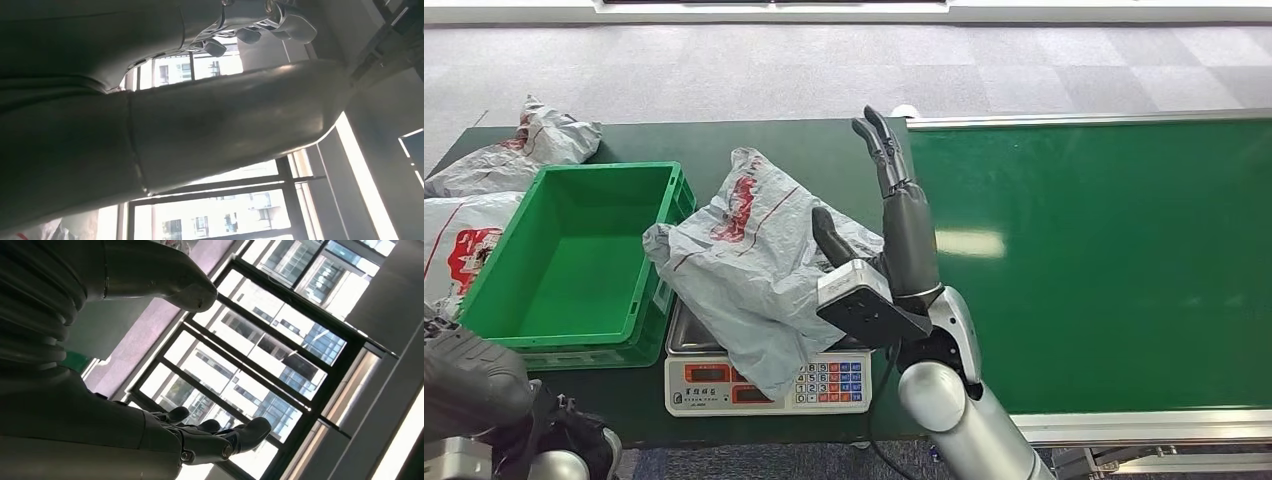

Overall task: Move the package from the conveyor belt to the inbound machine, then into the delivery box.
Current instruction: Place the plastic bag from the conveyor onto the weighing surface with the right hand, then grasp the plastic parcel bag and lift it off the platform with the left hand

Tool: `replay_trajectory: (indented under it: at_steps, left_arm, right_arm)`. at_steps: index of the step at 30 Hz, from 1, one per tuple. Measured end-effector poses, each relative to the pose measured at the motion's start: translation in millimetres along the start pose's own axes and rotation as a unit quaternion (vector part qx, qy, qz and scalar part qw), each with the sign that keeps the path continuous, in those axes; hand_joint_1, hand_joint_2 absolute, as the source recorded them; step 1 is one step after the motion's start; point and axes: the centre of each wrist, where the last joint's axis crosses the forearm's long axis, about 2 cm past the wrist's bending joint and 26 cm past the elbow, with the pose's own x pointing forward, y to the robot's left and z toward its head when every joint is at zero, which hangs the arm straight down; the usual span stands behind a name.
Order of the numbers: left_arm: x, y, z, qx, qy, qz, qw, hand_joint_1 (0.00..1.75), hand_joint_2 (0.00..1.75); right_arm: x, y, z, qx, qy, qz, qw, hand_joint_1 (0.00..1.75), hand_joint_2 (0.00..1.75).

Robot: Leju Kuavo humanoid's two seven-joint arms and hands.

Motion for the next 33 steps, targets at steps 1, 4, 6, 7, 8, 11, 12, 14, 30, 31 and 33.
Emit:
replay_trajectory:
  at_steps: [1, 4, 6, 7, 8, 11, 12, 14, 30, 31, 33]
  left_arm:
    - [1.0, 0.5, -0.5, 0.002, -0.002, 0.002, 1.0, 0.0, 0.0]
    - [3.9, 1.6, -2.8, 0.007, -0.01, 0.005, 1.0, 0.0, 0.0]
    - [5.2, 1.9, -4.1, 0.009, -0.013, 0.007, 1.0, 0.0, 0.0]
    - [5.7, 2.1, -4.6, 0.01, -0.014, 0.007, 1.0, 0.0, 0.0]
    - [6.1, 2.2, -4.9, 0.011, -0.015, 0.008, 1.0, 0.0, 0.0]
    - [6.9, 2.3, -5.6, 0.009, -0.013, 0.006, 1.0, 0.0, 0.87]
    - [7.1, 2.0, -6.0, 0.002, -0.01, 0.003, 1.0, 0.0, 1.31]
    - [7.9, 0.1, -7.7, -0.033, -0.004, -0.011, 0.999, 0.0, 1.75]
    - [-110.7, -68.7, -79.1, -0.543, 0.008, -0.255, 0.8, 0.0, 1.75]
    - [-113.8, -68.1, -80.1, -0.546, 0.01, -0.26, 0.796, 0.0, 1.75]
    - [-118.4, -67.1, -81.5, -0.552, 0.015, -0.268, 0.79, 0.0, 1.75]
  right_arm:
    - [2.2, -2.0, 0.5, 0.0, -0.003, -0.009, 1.0, 0.0, 0.0]
    - [8.6, -7.0, 1.7, -0.002, -0.014, -0.029, 0.999, 0.0, 0.0]
    - [12.0, -9.8, 1.9, -0.006, -0.02, -0.034, 0.999, 0.0, 0.0]
    - [13.4, -11.0, 2.0, -0.008, -0.023, -0.035, 0.999, 0.0, 0.0]
    - [14.5, -12.0, 2.1, -0.009, -0.025, -0.035, 0.999, 0.0, 0.0]
    - [17.4, -15.3, 3.5, -0.021, -0.038, -0.034, 0.998, 0.0, 0.0]
    - [18.8, -17.5, 5.0, -0.032, -0.045, -0.031, 0.998, 0.0, 0.44]
    - [22.9, -25.4, 10.3, -0.069, -0.061, -0.019, 0.996, 0.0, 1.31]
    - [47.0, -125.8, 102.4, -0.284, -0.234, 0.252, 0.895, 0.0, 1.75]
    - [47.5, -127.4, 103.4, -0.286, -0.234, 0.255, 0.894, 0.0, 1.75]
    - [48.4, -130.0, 105.0, -0.288, -0.233, 0.26, 0.892, 0.0, 1.75]
